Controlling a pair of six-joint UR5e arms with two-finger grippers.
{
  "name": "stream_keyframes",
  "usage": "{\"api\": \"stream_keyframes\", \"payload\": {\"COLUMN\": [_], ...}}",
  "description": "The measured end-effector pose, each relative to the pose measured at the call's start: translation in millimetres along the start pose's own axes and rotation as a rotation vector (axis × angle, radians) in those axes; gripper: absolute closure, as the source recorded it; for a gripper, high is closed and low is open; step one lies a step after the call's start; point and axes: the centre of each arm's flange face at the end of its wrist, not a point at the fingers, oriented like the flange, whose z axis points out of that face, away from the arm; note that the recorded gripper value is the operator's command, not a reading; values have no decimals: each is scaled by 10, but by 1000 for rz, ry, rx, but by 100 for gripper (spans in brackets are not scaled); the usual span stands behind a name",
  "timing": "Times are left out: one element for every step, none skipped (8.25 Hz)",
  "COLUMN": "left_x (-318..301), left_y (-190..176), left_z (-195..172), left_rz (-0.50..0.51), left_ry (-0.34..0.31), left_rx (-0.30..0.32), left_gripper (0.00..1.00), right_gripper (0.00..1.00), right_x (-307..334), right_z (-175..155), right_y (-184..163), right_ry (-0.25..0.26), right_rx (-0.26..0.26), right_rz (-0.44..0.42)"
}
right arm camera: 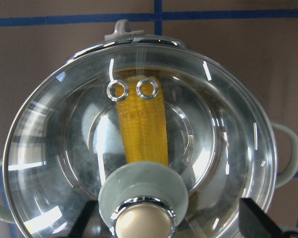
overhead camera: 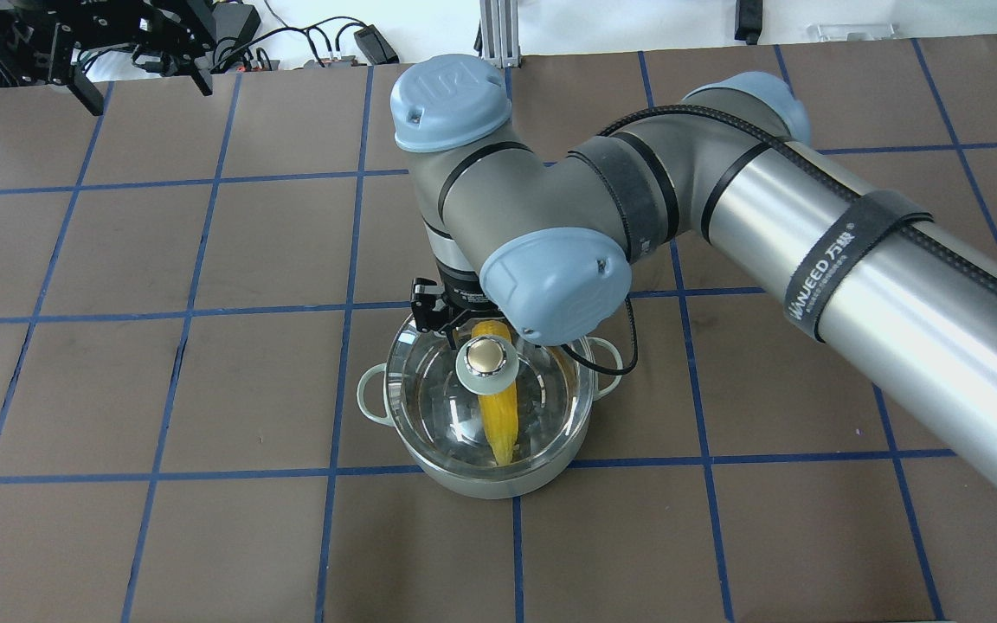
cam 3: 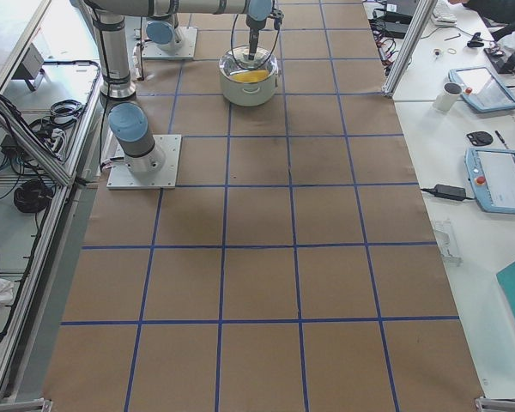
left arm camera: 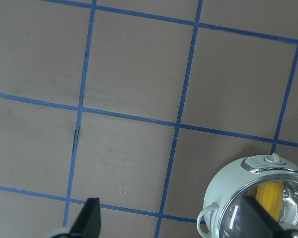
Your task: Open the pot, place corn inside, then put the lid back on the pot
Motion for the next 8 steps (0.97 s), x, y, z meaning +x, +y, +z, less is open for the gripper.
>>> {"api": "stream_keyframes", "payload": {"left_x": [-3,-4,-4,-1,1,0,1,2], "left_y": [-1,-2,-2,-4,-4,-5,-6,-6], "left_z": [0,0,0,4,5,7,8,8], "left_rz": [-1,-1,-1,-2,-3,-3,-3,-3], "left_ry": [0,0,0,0,0,0,0,0], "left_rx": [0,0,0,-1,-1,-1,-1,-1], "left_gripper": [0,0,0,0,0,0,0,0], "right_gripper": [0,0,0,0,0,0,0,0], "right_x": [163,485,908,1312,1712,2016,2187,2268], "right_z": [-216,-517,-831,-1059,-1253,-1365,-1424,-1458], "right_y": [-10,-65,-131,-181,-210,-221,-225,-216], "right_ry": [7,-5,-20,-25,-26,-26,-29,-28], "right_rx": [51,102,148,175,195,195,193,193], "right_rz": [-20,-16,-8,-10,-2,14,27,29]}}
